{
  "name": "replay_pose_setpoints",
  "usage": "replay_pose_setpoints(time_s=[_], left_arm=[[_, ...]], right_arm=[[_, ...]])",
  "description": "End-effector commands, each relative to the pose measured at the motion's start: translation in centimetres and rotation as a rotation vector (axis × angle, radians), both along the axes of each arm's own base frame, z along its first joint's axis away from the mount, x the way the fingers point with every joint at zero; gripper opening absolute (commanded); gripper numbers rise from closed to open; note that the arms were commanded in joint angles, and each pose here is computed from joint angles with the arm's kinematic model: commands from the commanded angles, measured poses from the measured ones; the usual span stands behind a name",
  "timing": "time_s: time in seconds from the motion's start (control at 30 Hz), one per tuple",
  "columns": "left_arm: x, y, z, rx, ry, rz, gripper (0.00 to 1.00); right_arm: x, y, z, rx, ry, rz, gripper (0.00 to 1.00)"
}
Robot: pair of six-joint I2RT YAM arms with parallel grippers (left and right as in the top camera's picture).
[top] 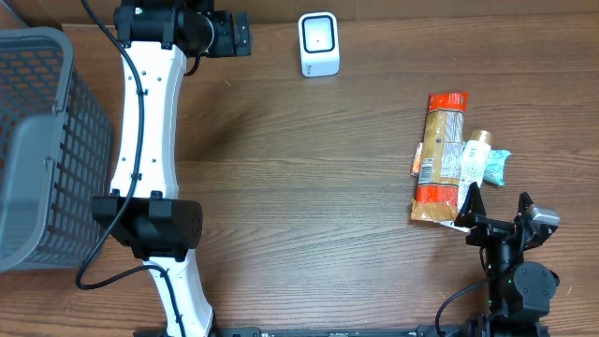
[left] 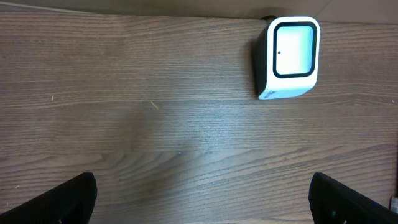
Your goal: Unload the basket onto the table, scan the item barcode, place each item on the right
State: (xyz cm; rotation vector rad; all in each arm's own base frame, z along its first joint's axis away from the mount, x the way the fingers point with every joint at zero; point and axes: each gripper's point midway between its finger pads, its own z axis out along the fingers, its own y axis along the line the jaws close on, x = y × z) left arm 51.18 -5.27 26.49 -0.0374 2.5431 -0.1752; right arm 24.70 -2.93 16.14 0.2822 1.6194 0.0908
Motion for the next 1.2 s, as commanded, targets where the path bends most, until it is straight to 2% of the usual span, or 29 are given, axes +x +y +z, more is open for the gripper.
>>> replay_pose_setpoints(time_s=[0.0,0.83,1.17], left_arm=[[0.1,0.0,0.1,0.009,-0.006,-0.008,1.0],[0.1,0.0,0.1,0.009,-0.006,-0.008,1.0],[-0.9,1.5,-0.8,0.099,0.04,0.007,1.0]], right_arm=[[0.0,0.1,0.0,-0.007,-0.01,0.004,1.0],[0.0,0.1,0.0,-0.007,-0.01,0.004,1.0],[0.0,0.1,0.0,-0.007,-0.01,0.004,1.0]])
